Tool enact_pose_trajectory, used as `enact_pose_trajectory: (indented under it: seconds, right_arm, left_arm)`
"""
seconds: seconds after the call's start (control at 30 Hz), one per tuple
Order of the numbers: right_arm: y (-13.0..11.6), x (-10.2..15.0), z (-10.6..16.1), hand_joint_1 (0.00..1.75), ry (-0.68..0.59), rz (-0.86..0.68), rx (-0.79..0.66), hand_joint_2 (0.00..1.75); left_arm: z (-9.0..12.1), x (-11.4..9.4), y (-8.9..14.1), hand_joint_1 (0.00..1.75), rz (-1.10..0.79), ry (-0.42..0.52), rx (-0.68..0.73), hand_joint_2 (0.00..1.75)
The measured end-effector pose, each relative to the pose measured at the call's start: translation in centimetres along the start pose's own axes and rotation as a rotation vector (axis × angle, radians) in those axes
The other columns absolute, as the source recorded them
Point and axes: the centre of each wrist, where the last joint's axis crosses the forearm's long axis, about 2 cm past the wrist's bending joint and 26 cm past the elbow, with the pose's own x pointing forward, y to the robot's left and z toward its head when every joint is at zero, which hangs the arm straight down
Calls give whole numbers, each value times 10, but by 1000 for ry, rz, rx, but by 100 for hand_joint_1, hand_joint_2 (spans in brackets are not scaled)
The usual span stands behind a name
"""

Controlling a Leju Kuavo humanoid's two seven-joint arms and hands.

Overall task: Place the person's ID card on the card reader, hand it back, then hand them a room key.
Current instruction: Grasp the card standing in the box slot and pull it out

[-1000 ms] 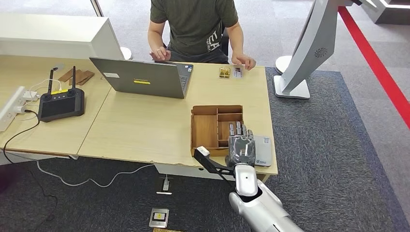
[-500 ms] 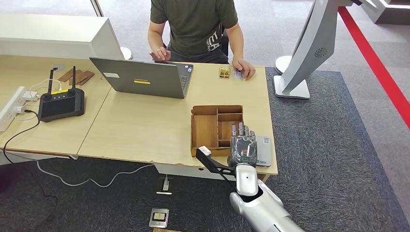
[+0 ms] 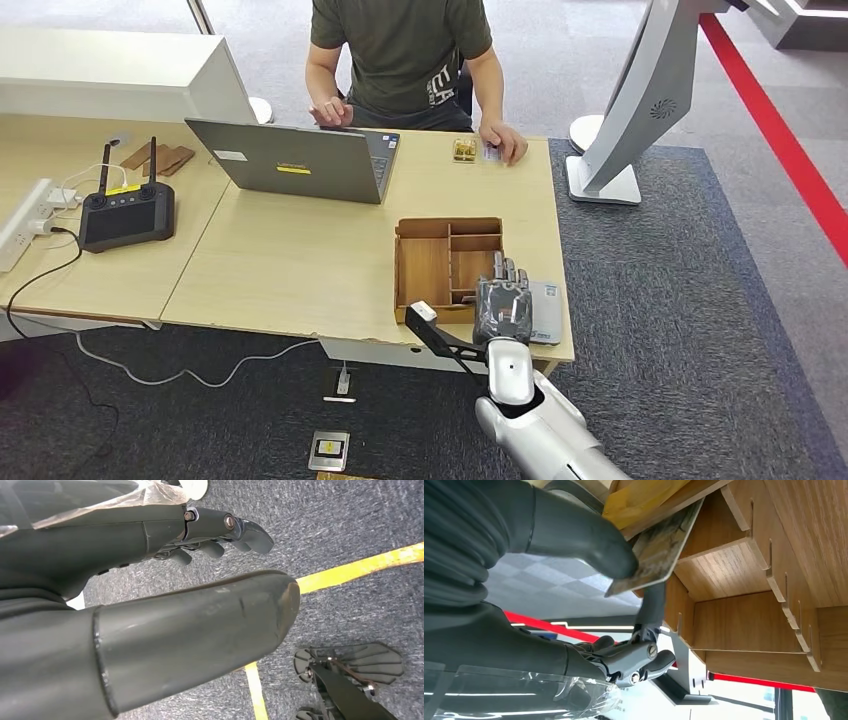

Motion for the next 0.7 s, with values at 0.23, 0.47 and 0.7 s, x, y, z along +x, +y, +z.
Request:
enact_pose_trajectory:
  seconds: [0.23, 0.47, 0.7]
  right_arm:
    - [-2, 2, 0, 175, -6, 2, -8, 175]
    - [-2, 2, 0, 175, -8, 1, -10, 175]
    - [-6, 5, 0, 175, -26, -11, -42, 175]
  left_arm:
    - [0, 0, 0, 0, -1, 15, 0, 0]
    - [0, 0, 0, 0, -3, 17, 0, 0]
    - [0, 0, 0, 0, -11, 17, -2, 0]
